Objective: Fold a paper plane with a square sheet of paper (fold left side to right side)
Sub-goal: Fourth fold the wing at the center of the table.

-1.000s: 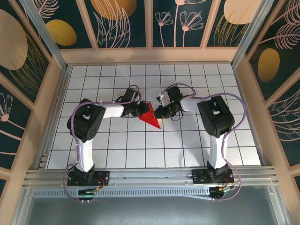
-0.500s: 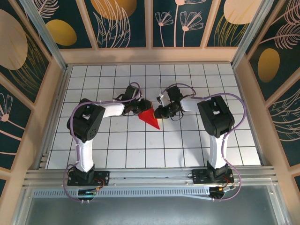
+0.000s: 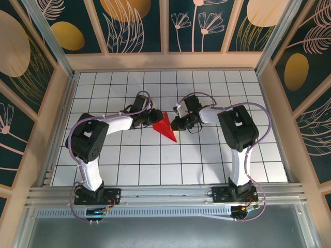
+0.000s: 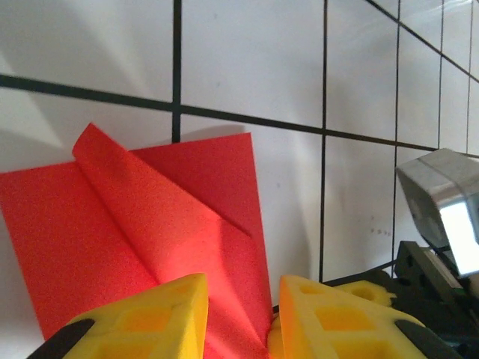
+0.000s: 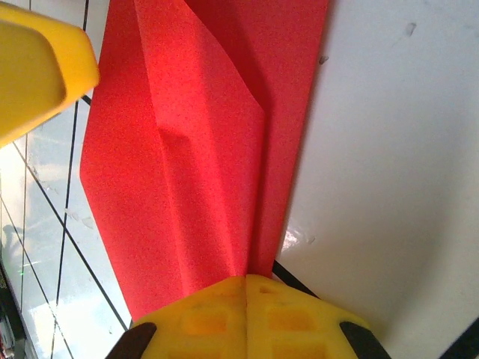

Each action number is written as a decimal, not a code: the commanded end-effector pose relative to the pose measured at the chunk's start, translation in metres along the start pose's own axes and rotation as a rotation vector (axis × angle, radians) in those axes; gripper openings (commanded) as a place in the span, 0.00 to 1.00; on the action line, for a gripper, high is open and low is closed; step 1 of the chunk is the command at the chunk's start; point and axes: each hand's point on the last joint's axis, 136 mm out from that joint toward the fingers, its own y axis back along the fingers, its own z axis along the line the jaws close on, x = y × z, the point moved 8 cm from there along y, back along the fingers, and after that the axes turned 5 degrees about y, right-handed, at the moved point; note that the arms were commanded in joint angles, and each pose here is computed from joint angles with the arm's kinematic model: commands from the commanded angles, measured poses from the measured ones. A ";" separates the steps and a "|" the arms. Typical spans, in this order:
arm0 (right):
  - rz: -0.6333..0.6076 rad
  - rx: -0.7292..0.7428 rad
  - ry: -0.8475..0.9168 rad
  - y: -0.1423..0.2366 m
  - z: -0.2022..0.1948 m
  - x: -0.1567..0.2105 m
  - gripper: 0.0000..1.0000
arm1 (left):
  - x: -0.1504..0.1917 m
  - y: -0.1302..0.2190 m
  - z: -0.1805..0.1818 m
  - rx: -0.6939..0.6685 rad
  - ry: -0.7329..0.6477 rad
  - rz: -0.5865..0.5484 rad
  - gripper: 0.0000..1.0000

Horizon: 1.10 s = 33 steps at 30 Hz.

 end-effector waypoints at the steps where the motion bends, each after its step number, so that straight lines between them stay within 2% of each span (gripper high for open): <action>1: 0.047 0.044 -0.035 -0.008 -0.007 0.017 0.00 | -0.002 0.000 0.000 0.008 0.008 -0.027 0.31; 18: -0.007 -0.004 -0.033 0.000 0.002 0.017 0.00 | 0.013 -0.012 0.029 -0.066 0.076 0.008 0.32; 33: -0.035 -0.009 -0.017 0.007 0.009 0.012 0.00 | 0.017 -0.017 0.037 -0.094 0.086 0.019 0.32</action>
